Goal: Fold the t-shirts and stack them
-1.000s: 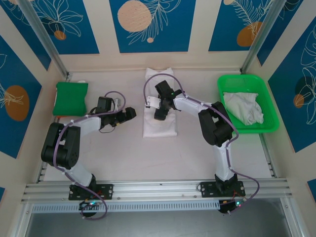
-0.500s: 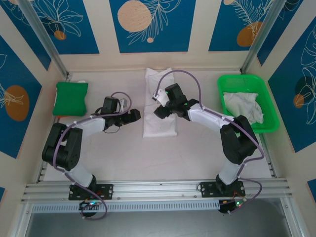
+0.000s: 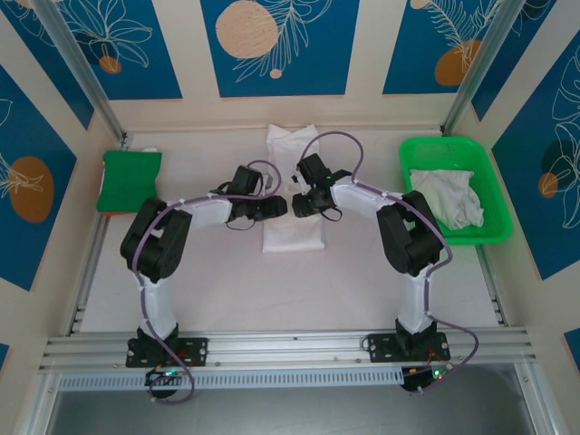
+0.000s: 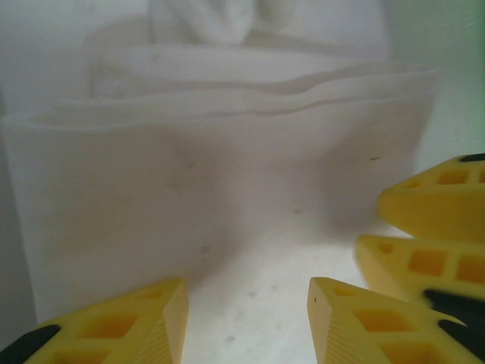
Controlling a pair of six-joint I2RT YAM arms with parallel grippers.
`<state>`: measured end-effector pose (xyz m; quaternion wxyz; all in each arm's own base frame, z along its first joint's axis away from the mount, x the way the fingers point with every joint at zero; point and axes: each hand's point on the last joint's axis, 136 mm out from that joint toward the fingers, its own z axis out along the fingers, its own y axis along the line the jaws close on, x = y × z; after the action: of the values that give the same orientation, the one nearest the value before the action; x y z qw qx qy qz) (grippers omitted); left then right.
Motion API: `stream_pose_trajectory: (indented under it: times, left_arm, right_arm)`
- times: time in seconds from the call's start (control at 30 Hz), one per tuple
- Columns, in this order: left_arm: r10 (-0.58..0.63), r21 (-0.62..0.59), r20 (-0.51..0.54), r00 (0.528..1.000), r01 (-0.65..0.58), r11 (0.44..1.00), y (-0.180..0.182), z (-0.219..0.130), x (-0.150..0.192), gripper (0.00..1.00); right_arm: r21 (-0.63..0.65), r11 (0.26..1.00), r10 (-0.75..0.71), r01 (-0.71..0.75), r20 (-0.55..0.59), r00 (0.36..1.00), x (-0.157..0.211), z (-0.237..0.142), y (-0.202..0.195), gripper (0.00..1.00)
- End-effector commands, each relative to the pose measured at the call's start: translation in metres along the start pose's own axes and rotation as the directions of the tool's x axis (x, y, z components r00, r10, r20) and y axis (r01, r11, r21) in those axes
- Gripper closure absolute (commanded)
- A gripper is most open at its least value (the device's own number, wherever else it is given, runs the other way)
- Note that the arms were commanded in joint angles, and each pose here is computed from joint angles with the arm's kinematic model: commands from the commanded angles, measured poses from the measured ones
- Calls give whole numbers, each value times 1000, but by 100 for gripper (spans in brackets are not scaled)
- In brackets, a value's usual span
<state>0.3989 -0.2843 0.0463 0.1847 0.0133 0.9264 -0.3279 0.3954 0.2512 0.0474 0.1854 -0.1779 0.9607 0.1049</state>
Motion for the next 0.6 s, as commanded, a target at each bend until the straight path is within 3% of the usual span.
stream_pose_trajectory:
  times: [0.0,0.37,0.57]
  left_arm:
    - [-69,-47,-70,995,66,997,20,5,22,55]
    - [-129,-48,-109,986,124,991,25,-20,98,54]
    - [-142,-39,-141,980,137,990,10,-38,143,53]
  right_arm:
    - [31,996,83,-81,-91,992,27,4,-7,69]
    - [-20,990,133,-141,-223,966,134,-13,13,73]
    - [-26,992,109,-120,-252,962,163,-27,29,72]
